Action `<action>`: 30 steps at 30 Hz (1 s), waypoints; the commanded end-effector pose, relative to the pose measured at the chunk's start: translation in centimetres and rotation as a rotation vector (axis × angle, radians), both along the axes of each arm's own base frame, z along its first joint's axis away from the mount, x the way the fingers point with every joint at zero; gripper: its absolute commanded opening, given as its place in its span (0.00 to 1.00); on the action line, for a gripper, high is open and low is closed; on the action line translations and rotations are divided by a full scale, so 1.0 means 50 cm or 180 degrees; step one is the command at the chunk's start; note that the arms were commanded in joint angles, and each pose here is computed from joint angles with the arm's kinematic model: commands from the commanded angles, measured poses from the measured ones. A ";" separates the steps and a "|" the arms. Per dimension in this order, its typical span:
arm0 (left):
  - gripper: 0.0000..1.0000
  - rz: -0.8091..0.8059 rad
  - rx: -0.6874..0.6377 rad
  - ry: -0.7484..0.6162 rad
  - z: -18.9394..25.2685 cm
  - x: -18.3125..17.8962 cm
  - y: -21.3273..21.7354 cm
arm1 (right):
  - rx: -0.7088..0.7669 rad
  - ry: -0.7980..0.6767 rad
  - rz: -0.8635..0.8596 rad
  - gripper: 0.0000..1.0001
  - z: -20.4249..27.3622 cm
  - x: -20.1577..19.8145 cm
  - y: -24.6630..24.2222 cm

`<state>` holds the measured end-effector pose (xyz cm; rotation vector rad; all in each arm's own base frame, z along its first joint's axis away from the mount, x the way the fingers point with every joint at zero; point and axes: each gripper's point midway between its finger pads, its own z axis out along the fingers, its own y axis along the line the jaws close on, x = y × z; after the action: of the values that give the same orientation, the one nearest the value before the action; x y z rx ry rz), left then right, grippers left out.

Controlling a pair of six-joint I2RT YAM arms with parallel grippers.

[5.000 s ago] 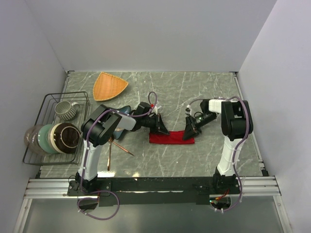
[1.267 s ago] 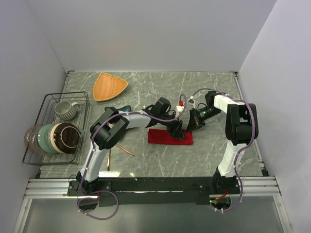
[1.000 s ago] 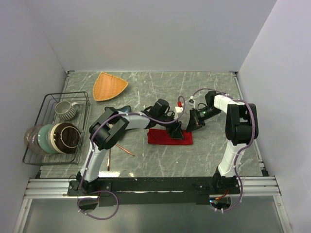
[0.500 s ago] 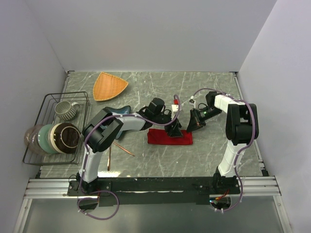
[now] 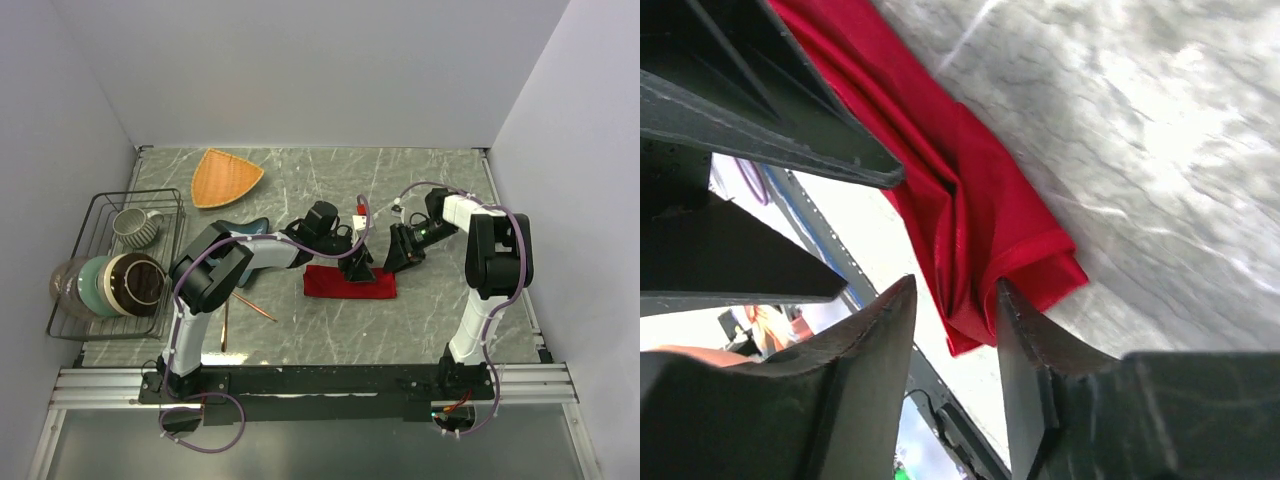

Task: Fold the napkin into a case and place the utensils inside
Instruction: Insert the top corner of the smaller rectangle folded napkin into the folded napkin.

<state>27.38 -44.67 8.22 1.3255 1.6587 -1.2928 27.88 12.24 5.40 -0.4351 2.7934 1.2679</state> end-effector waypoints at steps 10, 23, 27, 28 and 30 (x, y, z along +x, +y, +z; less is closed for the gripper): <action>0.73 -0.0150 -0.0239 -0.0209 0.064 -0.006 -0.008 | 0.0064 -0.0212 -0.0147 0.48 0.065 0.023 -0.017; 0.75 -0.0301 -0.0205 -0.0440 0.053 0.001 -0.034 | 0.0033 -0.0135 0.0021 0.20 0.044 0.008 -0.011; 0.76 -0.0337 -0.0165 -0.0491 0.043 0.001 -0.047 | 0.0030 -0.0148 0.0033 0.12 0.043 0.006 -0.012; 0.76 -0.0342 -0.0175 -0.0517 0.048 0.004 -0.052 | 0.0031 -0.0130 0.0042 0.10 0.041 0.004 -0.013; 0.76 -0.0353 -0.0141 -0.0491 0.039 0.006 -0.055 | 0.0029 -0.0132 0.0062 0.03 0.040 0.003 -0.013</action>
<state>27.62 -46.25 9.86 1.4109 1.5464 -1.2532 27.55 11.45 6.56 -0.4336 2.7851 1.2593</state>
